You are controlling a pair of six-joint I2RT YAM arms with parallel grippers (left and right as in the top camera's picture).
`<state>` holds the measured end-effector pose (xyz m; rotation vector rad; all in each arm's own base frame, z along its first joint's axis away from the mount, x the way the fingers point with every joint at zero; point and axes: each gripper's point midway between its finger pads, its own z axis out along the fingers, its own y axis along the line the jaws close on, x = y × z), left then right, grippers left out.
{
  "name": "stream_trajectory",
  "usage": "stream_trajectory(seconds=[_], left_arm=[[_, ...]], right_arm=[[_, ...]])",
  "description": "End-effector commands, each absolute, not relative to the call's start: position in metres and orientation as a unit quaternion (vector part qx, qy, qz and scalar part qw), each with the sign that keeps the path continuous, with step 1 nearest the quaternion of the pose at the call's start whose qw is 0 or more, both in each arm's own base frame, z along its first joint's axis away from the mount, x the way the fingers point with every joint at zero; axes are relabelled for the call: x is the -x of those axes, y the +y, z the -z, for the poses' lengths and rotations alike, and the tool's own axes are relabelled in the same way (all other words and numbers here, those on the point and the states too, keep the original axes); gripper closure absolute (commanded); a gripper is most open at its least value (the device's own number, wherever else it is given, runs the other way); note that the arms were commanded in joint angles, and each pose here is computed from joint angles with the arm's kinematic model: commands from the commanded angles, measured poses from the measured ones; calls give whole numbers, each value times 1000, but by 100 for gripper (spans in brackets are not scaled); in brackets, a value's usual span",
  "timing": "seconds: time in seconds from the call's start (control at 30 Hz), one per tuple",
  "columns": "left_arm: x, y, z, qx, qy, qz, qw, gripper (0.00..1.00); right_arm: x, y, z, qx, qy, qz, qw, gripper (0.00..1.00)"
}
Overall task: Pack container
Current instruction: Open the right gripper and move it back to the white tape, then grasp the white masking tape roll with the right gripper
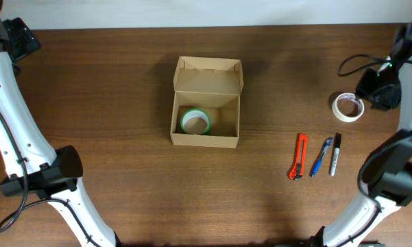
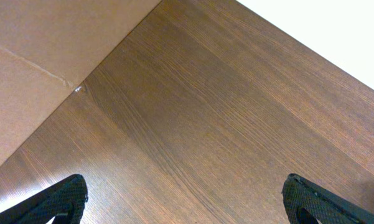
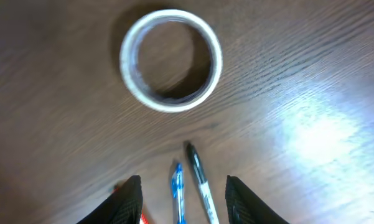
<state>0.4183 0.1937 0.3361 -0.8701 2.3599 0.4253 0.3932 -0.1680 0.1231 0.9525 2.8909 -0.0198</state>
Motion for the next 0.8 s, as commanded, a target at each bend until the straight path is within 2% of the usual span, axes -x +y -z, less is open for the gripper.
stream_trajectory(seconds=[0.0, 0.77], left_arm=[[-412, 194, -345, 324, 883, -161, 298, 0], [-412, 194, -345, 324, 883, -161, 298, 0]], right_arm=[[-397, -168, -109, -329, 943, -19, 39, 55], [-406, -200, -22, -374, 927, -15, 0, 50]])
